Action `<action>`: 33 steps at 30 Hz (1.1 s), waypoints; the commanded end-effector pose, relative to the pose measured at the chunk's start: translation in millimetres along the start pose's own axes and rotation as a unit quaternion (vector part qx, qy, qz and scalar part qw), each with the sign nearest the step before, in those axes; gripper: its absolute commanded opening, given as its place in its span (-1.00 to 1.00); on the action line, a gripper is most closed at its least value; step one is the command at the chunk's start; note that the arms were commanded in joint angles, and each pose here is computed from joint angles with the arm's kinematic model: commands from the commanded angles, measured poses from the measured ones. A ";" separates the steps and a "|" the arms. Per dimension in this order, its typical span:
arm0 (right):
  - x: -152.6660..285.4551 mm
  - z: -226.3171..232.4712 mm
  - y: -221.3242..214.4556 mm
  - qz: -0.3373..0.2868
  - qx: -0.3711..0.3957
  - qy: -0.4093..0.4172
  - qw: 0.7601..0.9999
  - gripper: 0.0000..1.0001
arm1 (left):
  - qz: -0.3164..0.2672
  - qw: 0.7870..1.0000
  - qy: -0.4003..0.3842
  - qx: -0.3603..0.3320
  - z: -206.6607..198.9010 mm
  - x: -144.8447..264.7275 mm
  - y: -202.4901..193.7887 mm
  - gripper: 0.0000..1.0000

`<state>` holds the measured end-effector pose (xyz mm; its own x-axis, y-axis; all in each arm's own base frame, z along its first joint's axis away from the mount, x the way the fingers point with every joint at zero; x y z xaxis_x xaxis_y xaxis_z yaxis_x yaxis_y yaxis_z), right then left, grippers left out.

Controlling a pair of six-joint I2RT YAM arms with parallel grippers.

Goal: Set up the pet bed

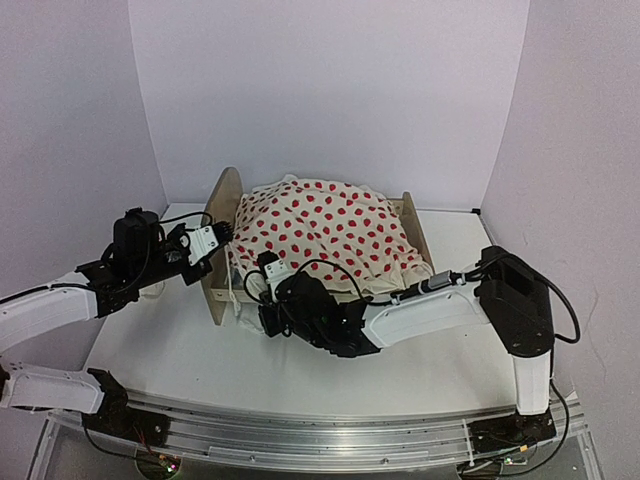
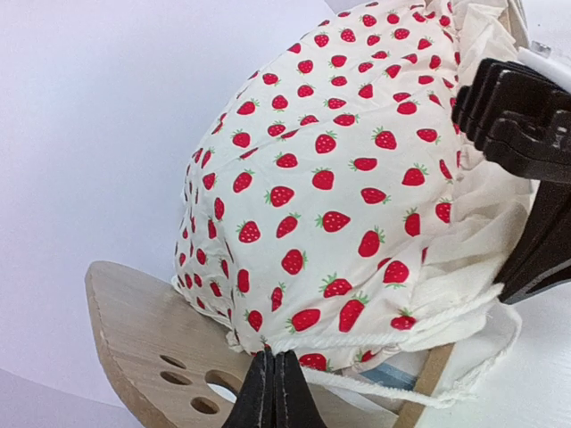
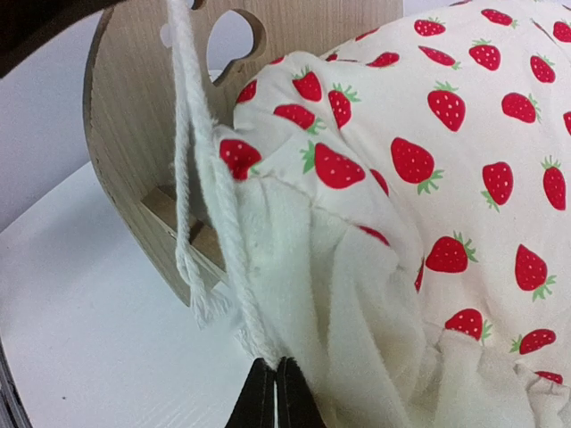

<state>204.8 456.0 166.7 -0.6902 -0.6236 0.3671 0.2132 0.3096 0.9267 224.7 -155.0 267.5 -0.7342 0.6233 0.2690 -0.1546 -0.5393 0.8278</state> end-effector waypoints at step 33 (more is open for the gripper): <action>-7.3 9.9 27.0 0.002 -0.006 0.050 0.999 -1.00 | 0.013 0.849 0.162 -0.503 52.2 -10.1 50.7 -1.00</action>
<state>212.2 463.8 191.4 -0.6669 -0.6527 0.3596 0.2180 0.2906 0.9317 250.9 -163.8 297.2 -0.8160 0.5657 0.1185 -0.5633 -0.8243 0.0561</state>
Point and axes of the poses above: each gripper's point midway between its finger pads, its own x axis back along the fingers, its own z axis along the line the jaws close on, y = z × x, the point moved 10 cm from there along x, back along the fingers, and after that the axes turned 11 degrees about x, right-handed, at the moved point
